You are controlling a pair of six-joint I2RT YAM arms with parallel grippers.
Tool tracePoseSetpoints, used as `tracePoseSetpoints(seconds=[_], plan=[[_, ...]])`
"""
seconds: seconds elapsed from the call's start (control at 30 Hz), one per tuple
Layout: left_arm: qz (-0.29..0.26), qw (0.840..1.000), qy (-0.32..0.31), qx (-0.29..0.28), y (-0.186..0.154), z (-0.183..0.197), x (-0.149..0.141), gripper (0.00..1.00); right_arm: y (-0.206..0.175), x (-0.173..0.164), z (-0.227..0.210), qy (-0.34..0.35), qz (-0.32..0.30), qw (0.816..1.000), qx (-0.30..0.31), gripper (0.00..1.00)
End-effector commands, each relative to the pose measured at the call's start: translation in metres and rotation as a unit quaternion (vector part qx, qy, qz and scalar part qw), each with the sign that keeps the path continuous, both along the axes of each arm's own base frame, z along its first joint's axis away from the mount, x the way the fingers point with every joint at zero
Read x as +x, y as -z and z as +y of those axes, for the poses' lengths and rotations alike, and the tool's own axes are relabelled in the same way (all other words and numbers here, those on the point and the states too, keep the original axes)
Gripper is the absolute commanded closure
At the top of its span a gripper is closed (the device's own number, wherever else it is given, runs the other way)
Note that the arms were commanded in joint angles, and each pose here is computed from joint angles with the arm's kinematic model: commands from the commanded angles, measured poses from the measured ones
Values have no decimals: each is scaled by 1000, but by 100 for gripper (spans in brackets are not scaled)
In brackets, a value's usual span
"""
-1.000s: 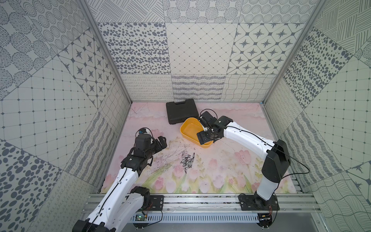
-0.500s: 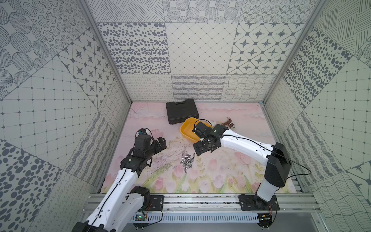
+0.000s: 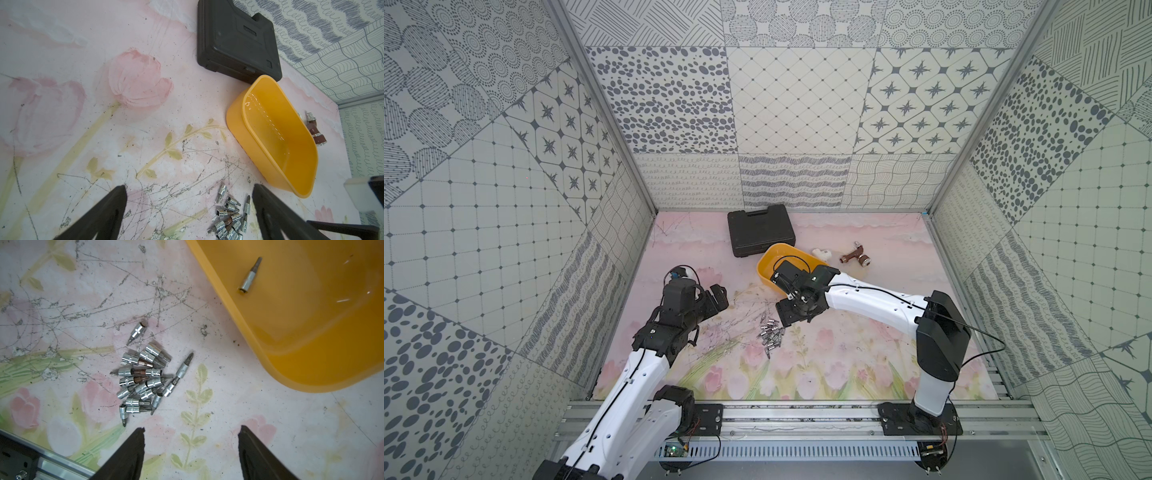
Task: Put the bit on the desktop into the storage box
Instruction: Pick up the screwdriver bit from the center of the board.
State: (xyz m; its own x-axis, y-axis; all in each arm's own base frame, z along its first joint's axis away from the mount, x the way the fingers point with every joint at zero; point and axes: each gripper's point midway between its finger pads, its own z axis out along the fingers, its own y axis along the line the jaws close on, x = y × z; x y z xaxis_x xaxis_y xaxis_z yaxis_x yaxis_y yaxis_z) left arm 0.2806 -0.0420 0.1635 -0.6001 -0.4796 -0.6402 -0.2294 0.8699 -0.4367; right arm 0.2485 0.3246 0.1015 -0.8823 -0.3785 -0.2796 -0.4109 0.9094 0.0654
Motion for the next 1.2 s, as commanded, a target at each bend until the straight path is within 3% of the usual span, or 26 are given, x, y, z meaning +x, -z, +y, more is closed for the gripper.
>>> tracePoseSetpoints(seconds=[0.0, 0.13, 0.37, 1.17], plan=[[11, 1000, 4, 10, 5, 2, -3, 1, 10, 3, 12, 4, 3, 1000, 13, 35], [12, 1000, 4, 11, 6, 2, -3, 1, 20, 6, 16, 4, 7, 1000, 6, 45], [14, 1000, 5, 15, 7, 2, -2, 1, 38, 11, 22, 0, 13, 1000, -9, 54], [21, 1000, 10, 18, 12, 1, 1, 1, 68, 20, 31, 3, 22, 999, -23, 67]])
